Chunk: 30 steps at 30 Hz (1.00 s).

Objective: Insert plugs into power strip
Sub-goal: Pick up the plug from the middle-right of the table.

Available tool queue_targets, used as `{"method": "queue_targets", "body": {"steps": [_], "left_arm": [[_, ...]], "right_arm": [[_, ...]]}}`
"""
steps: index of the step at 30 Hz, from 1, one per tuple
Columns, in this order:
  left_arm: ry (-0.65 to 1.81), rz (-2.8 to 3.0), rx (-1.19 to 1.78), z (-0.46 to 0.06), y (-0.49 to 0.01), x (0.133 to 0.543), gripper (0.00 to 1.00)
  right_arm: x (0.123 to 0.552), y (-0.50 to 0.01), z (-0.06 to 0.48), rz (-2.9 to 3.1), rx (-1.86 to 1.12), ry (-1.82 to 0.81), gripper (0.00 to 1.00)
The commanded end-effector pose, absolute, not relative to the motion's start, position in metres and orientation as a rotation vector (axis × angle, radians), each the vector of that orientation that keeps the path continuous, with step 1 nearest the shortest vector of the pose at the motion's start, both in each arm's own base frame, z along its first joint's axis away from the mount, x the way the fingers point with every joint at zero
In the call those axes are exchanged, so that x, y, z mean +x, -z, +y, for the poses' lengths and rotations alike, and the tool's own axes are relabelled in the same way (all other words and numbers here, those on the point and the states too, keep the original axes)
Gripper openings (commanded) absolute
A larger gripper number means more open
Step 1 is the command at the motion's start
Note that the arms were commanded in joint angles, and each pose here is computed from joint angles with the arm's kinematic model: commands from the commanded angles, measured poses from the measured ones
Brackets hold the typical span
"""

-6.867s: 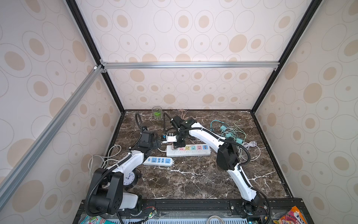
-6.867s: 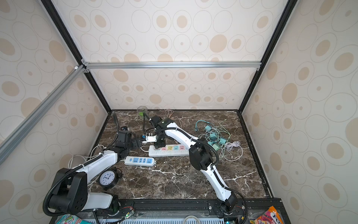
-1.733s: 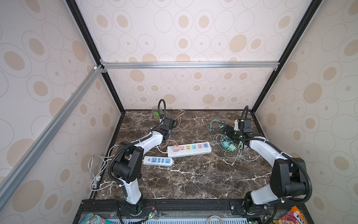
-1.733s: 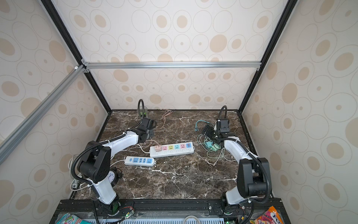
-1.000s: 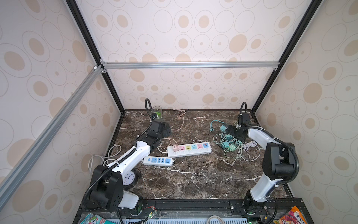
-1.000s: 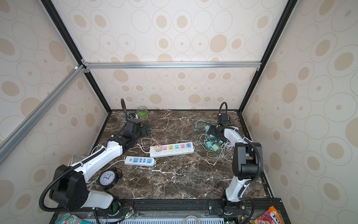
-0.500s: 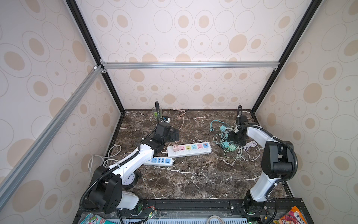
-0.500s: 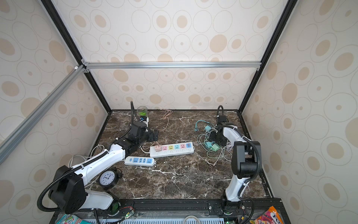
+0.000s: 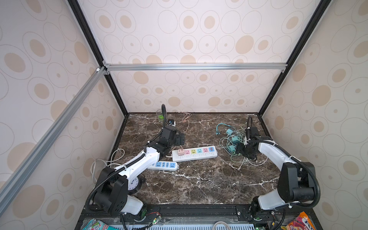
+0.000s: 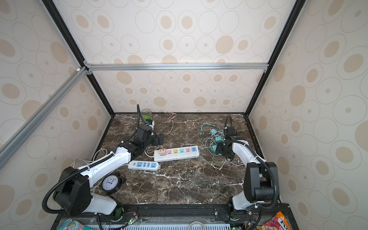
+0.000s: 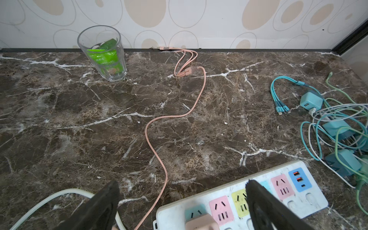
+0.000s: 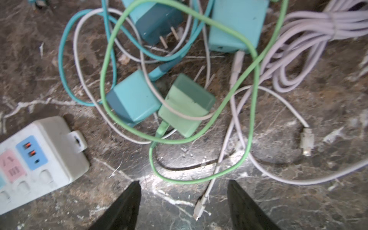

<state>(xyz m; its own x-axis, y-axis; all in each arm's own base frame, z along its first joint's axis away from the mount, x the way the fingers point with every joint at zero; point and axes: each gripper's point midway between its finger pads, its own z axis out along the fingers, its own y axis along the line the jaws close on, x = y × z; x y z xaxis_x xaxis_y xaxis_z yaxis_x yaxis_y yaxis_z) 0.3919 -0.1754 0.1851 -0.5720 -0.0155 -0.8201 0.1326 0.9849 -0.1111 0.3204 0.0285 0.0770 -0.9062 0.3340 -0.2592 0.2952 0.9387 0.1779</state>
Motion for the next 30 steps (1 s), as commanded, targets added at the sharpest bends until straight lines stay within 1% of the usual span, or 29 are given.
{"method": "queue_targets", "body": {"steps": [1, 5, 13, 15, 18, 25, 29, 30], "left_arm": [[0.204, 2.119, 0.064, -0.18, -0.204, 0.403, 0.98], [0.214, 2.1, 0.045, -0.179, -0.209, 0.404, 0.98], [0.203, 2.084, 0.046, -0.176, -0.214, 0.402, 0.98], [0.192, 2.09, 0.037, -0.174, -0.212, 0.401, 0.98], [0.19, 2.092, 0.02, -0.172, -0.209, 0.401, 0.98], [0.195, 2.1, 0.01, -0.172, -0.205, 0.4, 0.98], [0.184, 2.1, 0.027, -0.171, -0.204, 0.4, 0.98], [0.179, 2.101, 0.031, -0.171, -0.204, 0.4, 0.98]], "right_arm": [[0.316, -0.065, 0.054, 2.85, 0.416, -0.279, 0.65], [0.314, -0.04, 0.053, 2.919, 0.395, -0.131, 0.56], [0.309, -0.011, 0.06, 3.0, 0.38, -0.13, 0.49], [0.306, -0.007, 0.059, 3.025, 0.365, -0.098, 0.47], [0.3, -0.002, 0.06, 3.052, 0.341, -0.057, 0.41], [0.298, 0.002, 0.059, 3.065, 0.303, -0.006, 0.19], [0.304, -0.006, 0.057, 3.0, 0.293, 0.017, 0.02], [0.307, -0.009, 0.059, 2.978, 0.285, -0.005, 0.0]]}}
